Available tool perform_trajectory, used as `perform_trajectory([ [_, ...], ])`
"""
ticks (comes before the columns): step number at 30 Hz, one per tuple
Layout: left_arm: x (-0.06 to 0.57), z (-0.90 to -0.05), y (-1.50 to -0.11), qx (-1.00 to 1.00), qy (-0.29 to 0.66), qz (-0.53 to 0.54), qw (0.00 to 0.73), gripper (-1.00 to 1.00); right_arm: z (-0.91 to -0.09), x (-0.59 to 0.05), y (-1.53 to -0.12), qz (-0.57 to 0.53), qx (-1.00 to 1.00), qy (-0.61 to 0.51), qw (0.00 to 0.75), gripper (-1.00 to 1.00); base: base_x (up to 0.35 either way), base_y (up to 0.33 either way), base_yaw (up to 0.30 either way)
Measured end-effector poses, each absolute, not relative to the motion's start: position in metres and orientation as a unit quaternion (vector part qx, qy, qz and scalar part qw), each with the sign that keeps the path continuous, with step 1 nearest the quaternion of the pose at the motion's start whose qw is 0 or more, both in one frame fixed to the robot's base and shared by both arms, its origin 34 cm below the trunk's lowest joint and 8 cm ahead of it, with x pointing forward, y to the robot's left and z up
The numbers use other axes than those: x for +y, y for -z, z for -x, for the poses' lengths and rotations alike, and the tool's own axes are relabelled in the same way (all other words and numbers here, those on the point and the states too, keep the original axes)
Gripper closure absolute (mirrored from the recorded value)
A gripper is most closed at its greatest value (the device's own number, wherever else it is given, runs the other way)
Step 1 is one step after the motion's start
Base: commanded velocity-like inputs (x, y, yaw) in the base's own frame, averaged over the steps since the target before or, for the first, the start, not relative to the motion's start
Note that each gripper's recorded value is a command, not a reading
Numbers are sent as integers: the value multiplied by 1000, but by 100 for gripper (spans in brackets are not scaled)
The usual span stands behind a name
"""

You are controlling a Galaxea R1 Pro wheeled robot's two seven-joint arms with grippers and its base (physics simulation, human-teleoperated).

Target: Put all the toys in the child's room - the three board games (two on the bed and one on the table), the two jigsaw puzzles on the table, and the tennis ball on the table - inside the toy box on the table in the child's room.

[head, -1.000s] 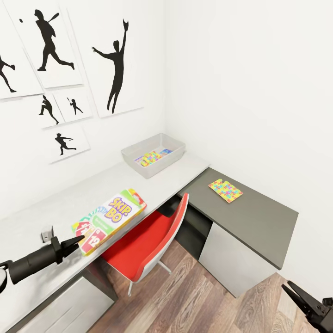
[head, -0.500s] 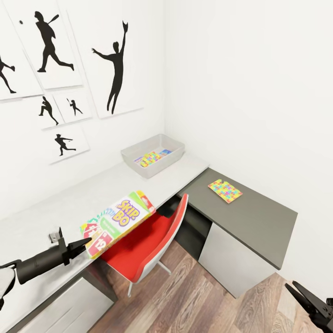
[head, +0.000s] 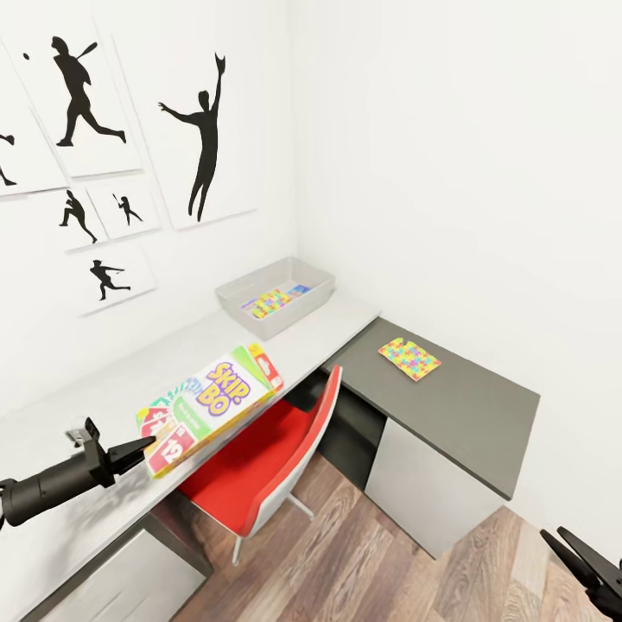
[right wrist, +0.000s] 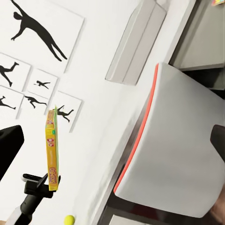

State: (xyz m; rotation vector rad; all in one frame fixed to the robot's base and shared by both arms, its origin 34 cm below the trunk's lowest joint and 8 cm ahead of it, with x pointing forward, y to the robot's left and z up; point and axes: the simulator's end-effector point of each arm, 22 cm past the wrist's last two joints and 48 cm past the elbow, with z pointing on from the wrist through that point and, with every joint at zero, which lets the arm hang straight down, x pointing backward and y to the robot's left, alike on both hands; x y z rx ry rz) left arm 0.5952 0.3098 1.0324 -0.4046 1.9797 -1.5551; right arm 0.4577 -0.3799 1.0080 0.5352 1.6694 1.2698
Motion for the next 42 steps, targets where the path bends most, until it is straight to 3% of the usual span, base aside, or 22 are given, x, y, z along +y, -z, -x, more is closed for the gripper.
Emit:
perform_trajectory([
  [24,311,-594,-1050,737,586,142,306,100,-456,-388,-1023,-216,670,-518,486,-100,0,0,-107],
  [42,312,-594,-1052,737,586,141,307,100,-456,-388,-1022,-217,671,-518,484,-100,0,0,-8],
])
